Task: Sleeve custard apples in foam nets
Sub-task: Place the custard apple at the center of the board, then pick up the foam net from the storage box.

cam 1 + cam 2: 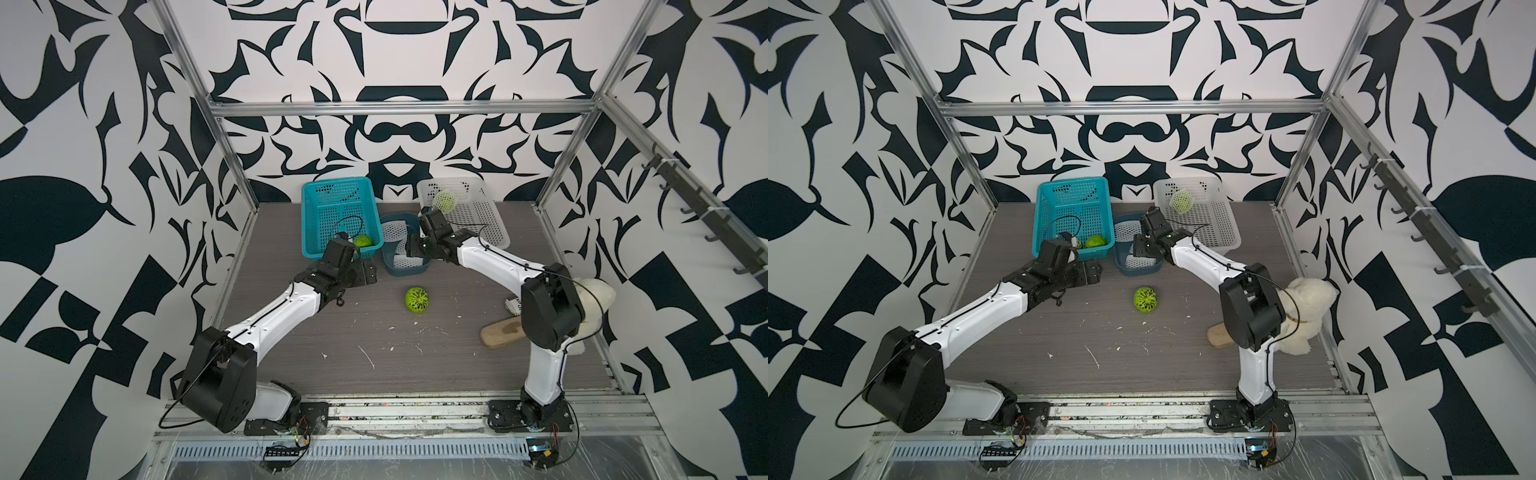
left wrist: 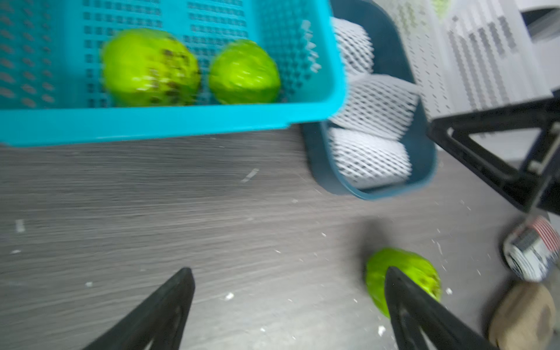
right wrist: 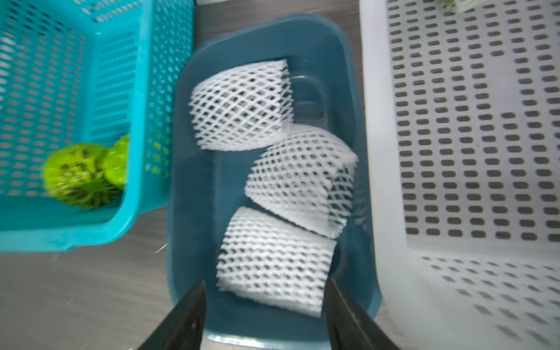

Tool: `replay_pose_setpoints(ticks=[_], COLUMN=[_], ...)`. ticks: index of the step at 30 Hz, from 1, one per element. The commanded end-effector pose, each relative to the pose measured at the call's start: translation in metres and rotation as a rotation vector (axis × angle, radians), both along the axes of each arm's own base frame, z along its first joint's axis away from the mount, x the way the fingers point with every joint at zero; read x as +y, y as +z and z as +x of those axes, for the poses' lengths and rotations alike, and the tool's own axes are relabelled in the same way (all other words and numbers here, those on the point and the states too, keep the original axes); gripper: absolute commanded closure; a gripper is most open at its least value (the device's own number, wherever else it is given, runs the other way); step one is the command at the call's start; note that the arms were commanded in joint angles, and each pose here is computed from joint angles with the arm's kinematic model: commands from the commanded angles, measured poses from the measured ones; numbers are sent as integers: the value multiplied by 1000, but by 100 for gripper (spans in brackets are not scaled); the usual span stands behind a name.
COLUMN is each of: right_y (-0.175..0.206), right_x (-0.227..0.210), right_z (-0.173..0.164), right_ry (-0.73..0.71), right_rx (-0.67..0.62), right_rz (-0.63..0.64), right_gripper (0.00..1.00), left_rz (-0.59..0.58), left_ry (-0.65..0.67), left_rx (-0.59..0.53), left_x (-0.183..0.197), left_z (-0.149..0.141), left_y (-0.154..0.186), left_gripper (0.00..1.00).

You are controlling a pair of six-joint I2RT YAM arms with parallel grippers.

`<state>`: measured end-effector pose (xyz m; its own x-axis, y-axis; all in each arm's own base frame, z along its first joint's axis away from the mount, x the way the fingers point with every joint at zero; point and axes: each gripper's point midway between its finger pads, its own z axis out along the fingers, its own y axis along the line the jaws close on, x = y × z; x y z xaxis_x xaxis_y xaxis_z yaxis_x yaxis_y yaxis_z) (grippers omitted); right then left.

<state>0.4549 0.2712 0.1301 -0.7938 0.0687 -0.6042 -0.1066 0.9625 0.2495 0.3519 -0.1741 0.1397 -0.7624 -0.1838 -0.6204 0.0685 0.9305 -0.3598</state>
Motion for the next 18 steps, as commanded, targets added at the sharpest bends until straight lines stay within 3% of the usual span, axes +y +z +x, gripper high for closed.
replay_pose_setpoints(ticks=[1,6,18], right_y=[15,1,-10], right_x=[-13,-17,4], right_z=[14,29,67], right_ry=[-107,-151,-132], right_rx=[-63,-76,-111], right_rz=[-124,-214,-200], right_gripper=[36,36,38], left_rz=[-49,-52,-59], left_ry=[8,1,-13], left_rx=[-31,-27,-38], left_x=[7,8,7], left_z=[3,2,-1], left_y=[7,6,8], left_gripper=[0,0,0])
